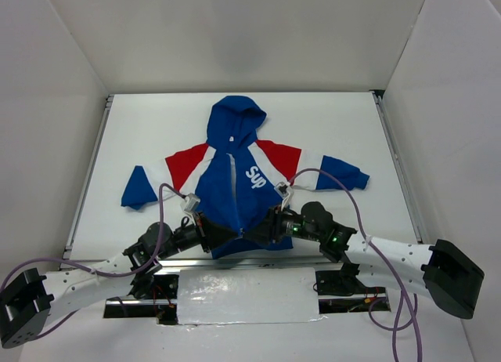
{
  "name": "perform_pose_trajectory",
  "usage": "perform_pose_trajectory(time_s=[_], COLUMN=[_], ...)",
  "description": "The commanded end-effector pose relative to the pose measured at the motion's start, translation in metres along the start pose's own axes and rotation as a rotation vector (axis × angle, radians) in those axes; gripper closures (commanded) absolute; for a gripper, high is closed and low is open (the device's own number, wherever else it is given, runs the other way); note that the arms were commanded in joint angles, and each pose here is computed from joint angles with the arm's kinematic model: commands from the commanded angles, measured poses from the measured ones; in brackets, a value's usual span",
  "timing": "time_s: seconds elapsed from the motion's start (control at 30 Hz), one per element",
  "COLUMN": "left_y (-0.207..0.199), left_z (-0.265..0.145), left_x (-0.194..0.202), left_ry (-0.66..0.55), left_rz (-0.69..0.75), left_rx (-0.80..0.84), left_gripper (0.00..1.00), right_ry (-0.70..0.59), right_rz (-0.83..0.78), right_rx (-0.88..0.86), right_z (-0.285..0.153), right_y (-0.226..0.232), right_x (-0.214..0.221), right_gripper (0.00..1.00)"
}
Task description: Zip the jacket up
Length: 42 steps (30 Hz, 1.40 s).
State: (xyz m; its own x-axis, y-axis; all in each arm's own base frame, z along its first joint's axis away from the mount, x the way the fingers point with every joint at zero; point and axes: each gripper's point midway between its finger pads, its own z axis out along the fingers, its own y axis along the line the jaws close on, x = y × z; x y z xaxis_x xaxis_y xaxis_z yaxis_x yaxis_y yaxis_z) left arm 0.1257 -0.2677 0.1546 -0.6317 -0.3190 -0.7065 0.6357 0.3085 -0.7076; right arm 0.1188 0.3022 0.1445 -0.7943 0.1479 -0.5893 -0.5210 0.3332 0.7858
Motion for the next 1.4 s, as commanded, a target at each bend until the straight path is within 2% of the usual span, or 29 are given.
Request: perform_pose_trajectory(time_s=[0.0,0.17,0.23,0.27,0.4,0.6,0.73,0.77,1.07,1.37], left_y=[0.022,0.02,0.02,0.02,0.018,0.021,0.024,0.025,0.024,0.017], left_z=[-0.02,-0.021,-0.021,-0.021,-0.022,-0.022,-0.021,-0.021,-0.017,-0.016], left_x=[0.037,0.036,0.036,0.037,0.038,0.039,0.037,0.037,0.036,0.034], left_ry=[0.052,0.049,0.05,0.051,0.053,0.061,0.055,0.054,0.058,0.06], left_rz=[0.01,0.012,0.012,0.012,0.01,0.01,0.016,0.017,0.023,0.031], left_rx=[0.001,0.01,0.011,0.015,0.028,0.014,-0.006,-0.01,-0.013,0.02], left_gripper=[1.0,1.0,1.0,1.0,1.0,1.0,1.0,1.0,1.0,1.0], right_ry=[-0.031,-0.05,-0.068,-0.075,-0.052,-0.025,0.007,0.015,0.096,0.021], right_rz=[-0.035,-0.01,0.0,0.0,-0.015,-0.037,-0.067,-0.077,-0.096,-0.149], right_rx=[-0.073,-0.055,-0.035,-0.036,-0.052,-0.083,-0.098,-0.096,-0.121,0.026], right_z=[-0.004,-0.005,-0.005,-0.005,-0.001,0.001,-0.002,-0.002,0.0,-0.002], right_y=[0.009,-0.002,-0.006,-0.006,-0.001,0.008,0.019,0.02,0.04,0.016], right_x=[-0.007,-0.013,-0.016,-0.018,-0.018,-0.02,-0.018,-0.017,-0.002,-0.016], right_gripper=[0.39,0.38,0.44,0.52,0.74,0.7,0.5,0.49,0.48,0.46])
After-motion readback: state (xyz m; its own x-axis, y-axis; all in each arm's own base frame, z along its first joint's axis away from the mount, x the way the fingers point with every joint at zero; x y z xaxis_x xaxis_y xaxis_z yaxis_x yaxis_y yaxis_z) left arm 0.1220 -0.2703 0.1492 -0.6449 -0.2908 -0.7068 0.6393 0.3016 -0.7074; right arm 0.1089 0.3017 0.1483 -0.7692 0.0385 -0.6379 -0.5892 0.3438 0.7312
